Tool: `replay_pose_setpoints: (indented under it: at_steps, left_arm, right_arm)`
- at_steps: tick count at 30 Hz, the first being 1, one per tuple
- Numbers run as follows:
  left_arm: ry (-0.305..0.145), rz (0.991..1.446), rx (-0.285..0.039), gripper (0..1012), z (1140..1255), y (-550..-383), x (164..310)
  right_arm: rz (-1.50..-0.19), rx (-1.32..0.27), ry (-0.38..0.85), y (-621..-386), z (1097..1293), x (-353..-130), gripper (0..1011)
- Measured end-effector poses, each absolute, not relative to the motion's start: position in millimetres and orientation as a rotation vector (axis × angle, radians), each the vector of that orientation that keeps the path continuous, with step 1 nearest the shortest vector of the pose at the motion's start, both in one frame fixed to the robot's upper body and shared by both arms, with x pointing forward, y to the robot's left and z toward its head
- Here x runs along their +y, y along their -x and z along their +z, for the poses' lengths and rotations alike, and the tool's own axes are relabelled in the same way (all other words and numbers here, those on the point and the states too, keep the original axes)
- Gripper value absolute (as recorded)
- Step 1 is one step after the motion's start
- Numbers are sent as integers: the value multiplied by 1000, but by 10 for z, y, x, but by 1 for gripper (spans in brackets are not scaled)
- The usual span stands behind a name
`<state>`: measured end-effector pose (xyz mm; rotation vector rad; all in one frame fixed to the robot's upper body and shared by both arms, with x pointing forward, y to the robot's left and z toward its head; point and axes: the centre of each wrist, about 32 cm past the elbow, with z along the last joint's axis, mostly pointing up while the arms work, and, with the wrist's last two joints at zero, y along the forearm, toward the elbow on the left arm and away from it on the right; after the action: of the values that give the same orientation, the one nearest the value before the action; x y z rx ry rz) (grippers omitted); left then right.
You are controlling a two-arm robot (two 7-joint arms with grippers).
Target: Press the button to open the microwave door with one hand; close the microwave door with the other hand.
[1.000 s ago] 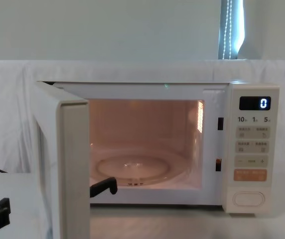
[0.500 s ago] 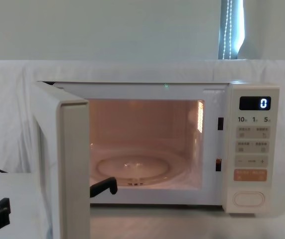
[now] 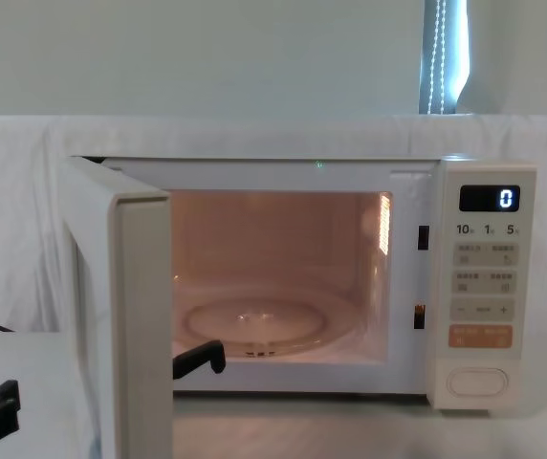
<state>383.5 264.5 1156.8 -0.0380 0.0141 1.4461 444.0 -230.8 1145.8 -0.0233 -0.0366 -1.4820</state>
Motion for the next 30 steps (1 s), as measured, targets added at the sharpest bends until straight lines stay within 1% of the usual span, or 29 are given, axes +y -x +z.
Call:
replay_pose_setpoints:
  at_steps: [30]
  left_arm:
    - [38, 1446, 14, 1001, 11568, -3835, 2645]
  right_arm:
    - [-1482, -37, 23, -4441, 11458, -2308, 1002]
